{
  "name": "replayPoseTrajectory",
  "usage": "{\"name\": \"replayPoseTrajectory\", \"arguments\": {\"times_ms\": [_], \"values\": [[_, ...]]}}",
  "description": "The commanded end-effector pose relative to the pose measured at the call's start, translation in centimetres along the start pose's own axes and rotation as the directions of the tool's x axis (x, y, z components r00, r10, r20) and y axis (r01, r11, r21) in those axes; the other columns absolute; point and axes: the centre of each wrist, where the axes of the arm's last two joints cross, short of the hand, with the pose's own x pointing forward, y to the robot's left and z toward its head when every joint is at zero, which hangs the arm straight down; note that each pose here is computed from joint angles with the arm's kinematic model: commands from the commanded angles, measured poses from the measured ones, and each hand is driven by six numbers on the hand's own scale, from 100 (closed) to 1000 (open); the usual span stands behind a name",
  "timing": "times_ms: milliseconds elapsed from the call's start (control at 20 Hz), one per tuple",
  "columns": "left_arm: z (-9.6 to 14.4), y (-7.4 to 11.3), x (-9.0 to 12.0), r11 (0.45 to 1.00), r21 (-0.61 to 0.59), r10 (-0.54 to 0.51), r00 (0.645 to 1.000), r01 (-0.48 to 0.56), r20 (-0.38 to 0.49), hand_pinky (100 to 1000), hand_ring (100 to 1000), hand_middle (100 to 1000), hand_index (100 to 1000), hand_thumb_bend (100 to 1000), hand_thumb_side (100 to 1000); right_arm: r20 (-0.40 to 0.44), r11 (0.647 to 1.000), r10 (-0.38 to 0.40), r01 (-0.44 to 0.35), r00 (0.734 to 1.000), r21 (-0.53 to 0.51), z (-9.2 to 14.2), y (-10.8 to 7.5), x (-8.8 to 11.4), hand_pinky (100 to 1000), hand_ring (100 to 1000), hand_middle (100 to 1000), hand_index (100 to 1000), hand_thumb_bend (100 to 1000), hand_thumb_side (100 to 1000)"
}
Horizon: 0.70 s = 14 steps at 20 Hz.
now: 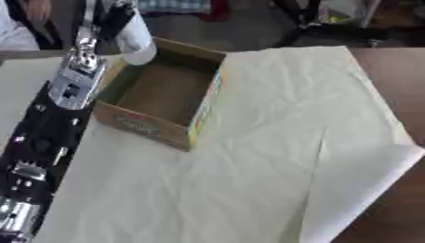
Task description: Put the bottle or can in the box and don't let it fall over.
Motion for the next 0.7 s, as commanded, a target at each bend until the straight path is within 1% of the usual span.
{"name": "replayPoseTrajectory", "arguments": {"times_ms": [50,100,300,400,450,550,650,700], "values": [[-0.7,0.7,-0.4,0.997,-0.043,-0.064,0.998,0.064,0.015,1000,1000,988,799,100,586,0.025,1.000,0.004,-0.004,1.000,0.005,-0.2,-0.1,0.8,965,1000,958,751,100,546],[-0.8,0.7,-0.9,0.995,-0.058,-0.075,0.997,0.075,0.009,1000,1000,992,793,100,611,0.025,1.000,0.005,-0.005,1.000,0.003,-0.2,-0.1,0.7,965,1000,958,752,100,547],[-0.8,0.9,-2.5,0.993,-0.093,-0.079,0.997,0.078,-0.005,1000,1000,992,793,100,606,0.022,1.000,0.004,-0.004,1.000,-0.001,-0.1,-0.2,0.7,965,1000,959,752,100,547],[-0.7,0.8,-3.0,0.992,-0.101,-0.071,0.997,0.070,-0.006,1000,1000,999,796,100,621,0.021,1.000,0.004,-0.004,1.000,-0.001,-0.1,-0.2,0.7,965,1000,959,752,100,547],[-0.7,0.8,-3.2,0.992,-0.104,-0.067,0.998,0.066,-0.007,1000,1000,993,791,100,613,0.020,1.000,0.004,-0.004,1.000,-0.001,-0.1,-0.2,0.7,965,1000,959,752,100,546],[-0.6,0.8,-3.4,0.994,-0.095,-0.056,0.998,0.054,-0.014,1000,1000,942,770,100,565,0.018,1.000,0.004,-0.003,1.000,-0.001,-0.1,-0.3,0.7,964,1000,959,753,100,546],[-0.6,0.7,-3.4,0.995,-0.088,-0.038,0.999,0.036,-0.024,1000,1000,947,751,100,588,0.019,1.000,0.000,0.000,1.000,0.001,-0.1,-0.2,0.7,964,1000,960,752,100,545],[-0.6,0.7,-3.4,0.995,-0.091,-0.035,0.999,0.033,-0.024,1000,1000,982,775,100,628,0.019,1.000,-0.001,0.001,1.000,0.001,-0.1,-0.2,0.7,965,1000,960,752,100,545]]}}
